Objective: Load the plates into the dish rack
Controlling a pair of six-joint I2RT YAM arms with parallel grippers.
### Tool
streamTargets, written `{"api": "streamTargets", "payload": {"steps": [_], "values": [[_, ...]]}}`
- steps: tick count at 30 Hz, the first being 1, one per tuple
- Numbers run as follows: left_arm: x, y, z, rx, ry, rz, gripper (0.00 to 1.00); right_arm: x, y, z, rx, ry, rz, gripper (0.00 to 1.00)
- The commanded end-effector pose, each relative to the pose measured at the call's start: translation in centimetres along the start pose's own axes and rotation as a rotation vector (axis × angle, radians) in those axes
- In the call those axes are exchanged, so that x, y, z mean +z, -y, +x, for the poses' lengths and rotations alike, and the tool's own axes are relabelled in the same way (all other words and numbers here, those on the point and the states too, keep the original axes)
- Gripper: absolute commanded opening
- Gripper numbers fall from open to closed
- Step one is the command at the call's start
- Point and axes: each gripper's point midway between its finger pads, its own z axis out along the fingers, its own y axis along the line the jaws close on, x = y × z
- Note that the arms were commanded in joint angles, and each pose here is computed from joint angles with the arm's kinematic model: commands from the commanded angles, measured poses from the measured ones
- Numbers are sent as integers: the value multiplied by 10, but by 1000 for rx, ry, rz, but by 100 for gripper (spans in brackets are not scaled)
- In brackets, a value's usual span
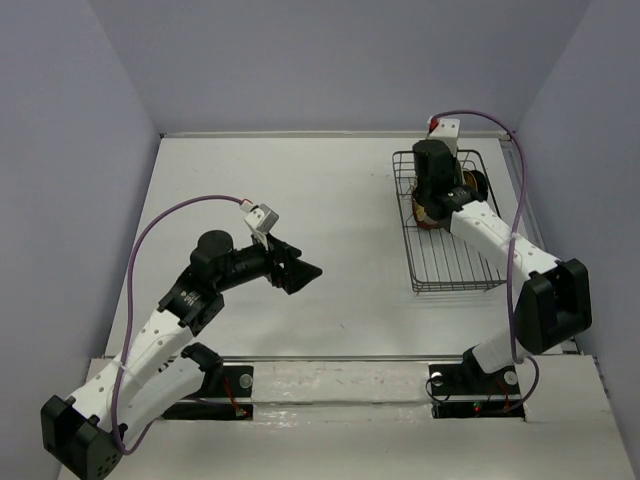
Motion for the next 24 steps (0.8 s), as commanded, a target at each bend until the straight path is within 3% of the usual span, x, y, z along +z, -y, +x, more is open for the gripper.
{"api": "streamTargets", "payload": {"steps": [1, 10, 24], "values": [[-1, 13, -22, 48, 51, 35, 99, 9, -8, -9, 90, 59, 4, 7], [-1, 12, -22, 46, 51, 31, 99, 15, -13, 20, 84, 24, 1, 7], [0, 6, -21, 32, 49, 11, 99, 23, -8, 41, 302, 101, 79, 7]]}}
